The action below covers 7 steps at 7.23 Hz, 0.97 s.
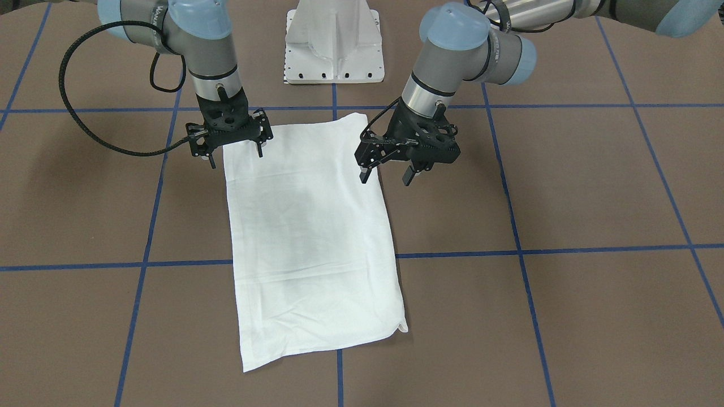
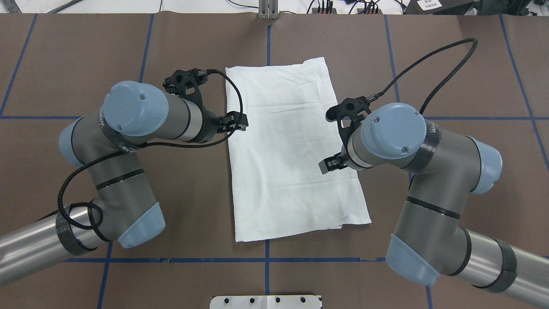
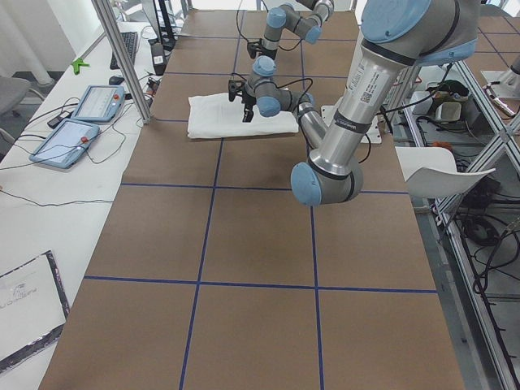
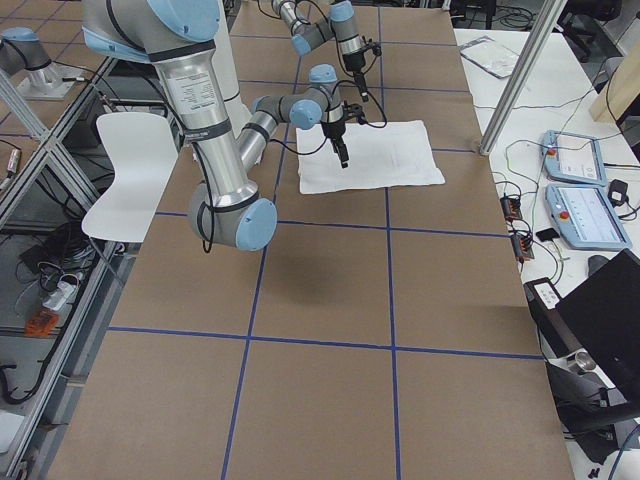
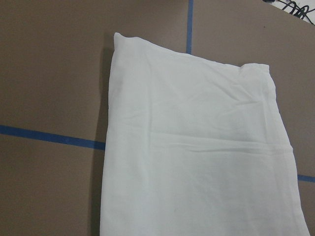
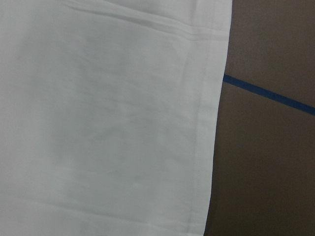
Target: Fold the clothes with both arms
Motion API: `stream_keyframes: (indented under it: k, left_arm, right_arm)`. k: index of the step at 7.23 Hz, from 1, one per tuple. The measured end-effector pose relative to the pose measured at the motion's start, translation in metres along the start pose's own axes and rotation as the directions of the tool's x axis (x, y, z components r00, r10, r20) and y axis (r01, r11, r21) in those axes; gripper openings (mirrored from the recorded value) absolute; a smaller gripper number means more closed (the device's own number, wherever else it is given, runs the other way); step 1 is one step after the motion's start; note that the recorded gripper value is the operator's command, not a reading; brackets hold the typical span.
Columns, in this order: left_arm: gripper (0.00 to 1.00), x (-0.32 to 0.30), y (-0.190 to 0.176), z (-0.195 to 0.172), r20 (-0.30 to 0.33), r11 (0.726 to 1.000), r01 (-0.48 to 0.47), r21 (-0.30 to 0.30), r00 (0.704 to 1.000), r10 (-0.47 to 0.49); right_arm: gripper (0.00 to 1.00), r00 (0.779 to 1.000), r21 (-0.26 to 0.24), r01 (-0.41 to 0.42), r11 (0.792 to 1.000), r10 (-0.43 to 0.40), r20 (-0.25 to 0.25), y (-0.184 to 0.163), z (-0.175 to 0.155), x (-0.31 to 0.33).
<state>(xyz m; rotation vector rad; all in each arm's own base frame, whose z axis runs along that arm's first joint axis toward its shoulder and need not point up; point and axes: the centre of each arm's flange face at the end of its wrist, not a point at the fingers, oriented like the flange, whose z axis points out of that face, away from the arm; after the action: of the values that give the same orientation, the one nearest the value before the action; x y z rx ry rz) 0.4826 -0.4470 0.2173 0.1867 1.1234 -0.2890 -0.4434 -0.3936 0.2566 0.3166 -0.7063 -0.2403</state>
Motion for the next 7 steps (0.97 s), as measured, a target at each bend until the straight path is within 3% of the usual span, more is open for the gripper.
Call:
stream_keyframes:
  k: [2, 4, 7]
  left_arm:
    - [1.0, -0.018, 0.063, 0.021, 0.045, 0.986, 0.104, -0.13, 0.994, -0.099]
    - [0.96, -0.009, 0.145, 0.037, 0.078, 0.956, 0.18, -0.231, 0.983, -0.166]
    - [0.89, -0.004, 0.189, 0.049, 0.101, 0.945, 0.2, -0.26, 0.979, -0.18]
  right_arm:
    - [1.0, 0.998, -0.023, -0.028, 0.999, 0.029, 0.059, 0.004, -0.016, -0.004]
    - [1.0, 0.996, -0.031, -0.045, 0.998, 0.047, 0.082, 0.005, -0.023, -0.005]
    - [1.0, 0.995, -0.031, -0.054, 0.998, 0.056, 0.084, 0.004, -0.025, -0.003]
